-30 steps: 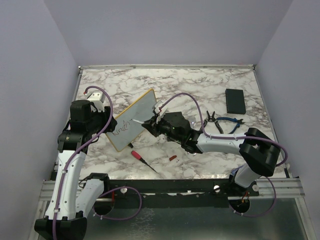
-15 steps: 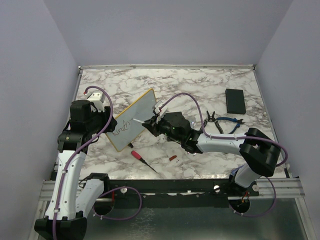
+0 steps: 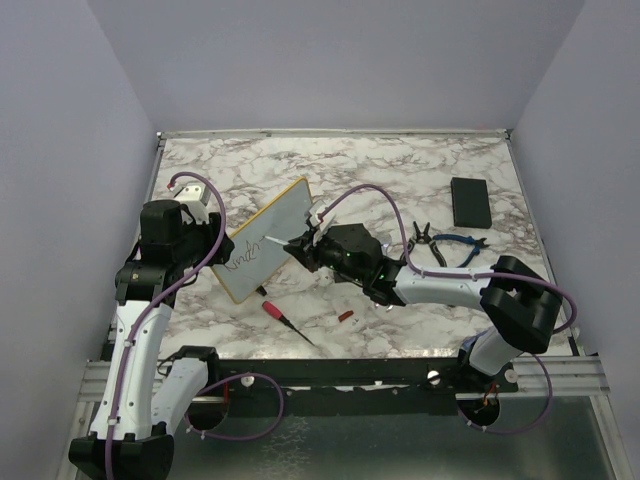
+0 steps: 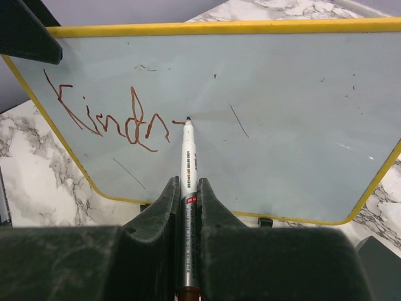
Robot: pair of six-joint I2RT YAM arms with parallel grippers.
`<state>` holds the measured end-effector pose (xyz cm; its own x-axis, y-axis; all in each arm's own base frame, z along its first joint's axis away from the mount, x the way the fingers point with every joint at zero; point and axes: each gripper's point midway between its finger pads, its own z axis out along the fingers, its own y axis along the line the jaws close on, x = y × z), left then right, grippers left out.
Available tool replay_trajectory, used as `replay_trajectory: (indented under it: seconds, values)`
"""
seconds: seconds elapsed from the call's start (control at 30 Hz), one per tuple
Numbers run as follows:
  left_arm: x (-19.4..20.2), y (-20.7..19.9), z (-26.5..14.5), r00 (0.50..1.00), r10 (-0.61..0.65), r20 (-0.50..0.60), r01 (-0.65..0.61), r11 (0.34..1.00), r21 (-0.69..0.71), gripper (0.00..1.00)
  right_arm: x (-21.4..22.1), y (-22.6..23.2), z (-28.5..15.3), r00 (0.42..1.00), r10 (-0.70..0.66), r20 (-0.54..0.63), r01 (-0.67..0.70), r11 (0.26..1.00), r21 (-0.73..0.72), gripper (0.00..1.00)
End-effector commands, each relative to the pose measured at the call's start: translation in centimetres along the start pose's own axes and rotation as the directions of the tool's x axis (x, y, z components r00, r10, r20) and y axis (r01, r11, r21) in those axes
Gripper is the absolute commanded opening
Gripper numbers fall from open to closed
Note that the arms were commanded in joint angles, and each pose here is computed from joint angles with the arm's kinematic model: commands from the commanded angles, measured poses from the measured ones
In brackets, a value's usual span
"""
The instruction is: Write a sentence on the whiteboard
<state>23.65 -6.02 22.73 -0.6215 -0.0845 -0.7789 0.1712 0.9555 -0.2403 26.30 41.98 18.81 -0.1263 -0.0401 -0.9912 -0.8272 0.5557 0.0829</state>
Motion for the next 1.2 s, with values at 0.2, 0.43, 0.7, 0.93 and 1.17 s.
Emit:
replay_trajectory:
  seconds: [0.2,0.43,0.7,0.93,1.17]
  values:
    - [0.7,-0.5,-0.2,1.000,-0.002,-0.017,0.002,1.000,0.023,0.47,-2.4,1.5,0.4,0.998,-0.003,0.059,0.007,0.998,-0.068,0.01]
    - [0.7,-0.5,-0.3,1.000,-0.002,-0.016,0.002,1.000,0.024,0.47,-1.0,1.9,0.6,1.000,-0.004,0.021,0.005,0.997,-0.078,0.01]
    - [0.7,-0.5,-0.2,1.000,-0.001,-0.018,0.002,1.000,0.024,0.47,1.0,1.9,0.7,1.000,-0.005,-0.031,0.002,0.997,-0.074,0.01]
    - [0.7,-0.5,-0.2,1.000,-0.001,-0.019,0.002,1.000,0.026,0.47,2.1,1.3,0.6,0.999,0.000,-0.054,-0.003,0.999,-0.044,0.01]
    - [0.6,-0.5,-0.1,1.000,-0.001,-0.021,0.001,1.000,0.027,0.47,2.0,-0.5,0.4,0.999,0.011,-0.047,-0.008,0.998,0.061,0.01]
